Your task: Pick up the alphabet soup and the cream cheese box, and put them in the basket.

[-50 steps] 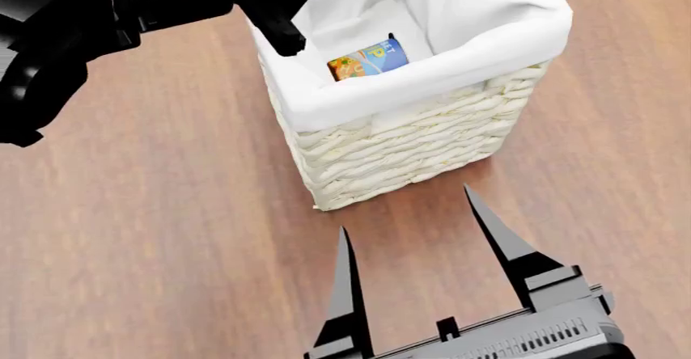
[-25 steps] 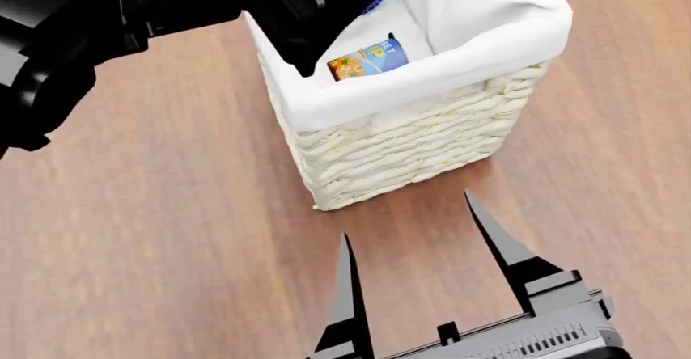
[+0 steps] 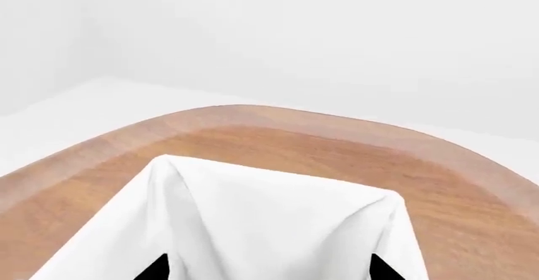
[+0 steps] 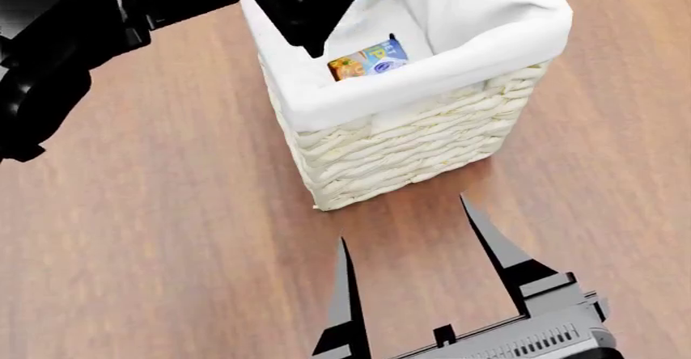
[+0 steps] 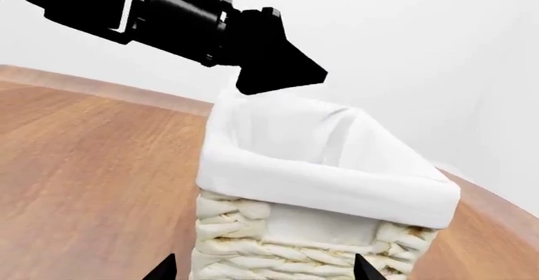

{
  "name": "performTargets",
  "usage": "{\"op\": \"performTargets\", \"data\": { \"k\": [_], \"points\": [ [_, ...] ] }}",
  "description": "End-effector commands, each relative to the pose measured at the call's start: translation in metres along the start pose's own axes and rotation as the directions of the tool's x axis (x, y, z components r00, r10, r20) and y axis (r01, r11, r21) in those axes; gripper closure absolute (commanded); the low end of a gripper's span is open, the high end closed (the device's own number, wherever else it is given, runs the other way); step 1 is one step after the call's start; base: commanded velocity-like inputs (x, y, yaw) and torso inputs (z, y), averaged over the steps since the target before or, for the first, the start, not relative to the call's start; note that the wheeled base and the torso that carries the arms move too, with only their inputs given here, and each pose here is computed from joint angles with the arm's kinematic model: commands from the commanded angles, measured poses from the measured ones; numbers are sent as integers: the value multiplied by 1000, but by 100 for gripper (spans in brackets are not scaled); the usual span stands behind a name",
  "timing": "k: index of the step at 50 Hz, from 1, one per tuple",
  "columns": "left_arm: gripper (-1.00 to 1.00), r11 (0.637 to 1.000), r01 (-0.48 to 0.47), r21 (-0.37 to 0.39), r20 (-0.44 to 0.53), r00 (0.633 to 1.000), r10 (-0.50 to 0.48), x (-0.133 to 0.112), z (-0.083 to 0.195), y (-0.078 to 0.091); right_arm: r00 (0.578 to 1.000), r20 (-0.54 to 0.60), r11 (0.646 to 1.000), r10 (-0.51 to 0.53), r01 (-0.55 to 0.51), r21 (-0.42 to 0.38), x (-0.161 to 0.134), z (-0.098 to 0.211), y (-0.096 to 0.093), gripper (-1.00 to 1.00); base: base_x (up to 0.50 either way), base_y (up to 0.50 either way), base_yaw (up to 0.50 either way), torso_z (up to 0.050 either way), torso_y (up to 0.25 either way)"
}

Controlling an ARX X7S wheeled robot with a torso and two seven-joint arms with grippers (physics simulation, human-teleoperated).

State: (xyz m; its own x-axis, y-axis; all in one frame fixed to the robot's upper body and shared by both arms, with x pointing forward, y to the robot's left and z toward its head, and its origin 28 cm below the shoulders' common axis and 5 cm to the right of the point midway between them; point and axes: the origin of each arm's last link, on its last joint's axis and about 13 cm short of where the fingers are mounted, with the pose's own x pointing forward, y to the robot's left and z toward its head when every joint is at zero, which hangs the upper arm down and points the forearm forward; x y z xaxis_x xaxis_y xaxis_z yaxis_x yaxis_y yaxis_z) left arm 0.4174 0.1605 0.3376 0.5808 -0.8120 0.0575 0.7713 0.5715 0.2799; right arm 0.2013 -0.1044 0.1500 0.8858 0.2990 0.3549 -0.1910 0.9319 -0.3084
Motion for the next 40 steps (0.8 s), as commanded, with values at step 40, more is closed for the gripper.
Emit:
{"op": "performTargets", "data": {
  "k": [40],
  "points": [
    [-100,679,-721,140,750,525,403,-88,-33,-118,1000,19,1000,2,-2,-5,6,4,1,-100,0,0,0,0,0]
  ]
}}
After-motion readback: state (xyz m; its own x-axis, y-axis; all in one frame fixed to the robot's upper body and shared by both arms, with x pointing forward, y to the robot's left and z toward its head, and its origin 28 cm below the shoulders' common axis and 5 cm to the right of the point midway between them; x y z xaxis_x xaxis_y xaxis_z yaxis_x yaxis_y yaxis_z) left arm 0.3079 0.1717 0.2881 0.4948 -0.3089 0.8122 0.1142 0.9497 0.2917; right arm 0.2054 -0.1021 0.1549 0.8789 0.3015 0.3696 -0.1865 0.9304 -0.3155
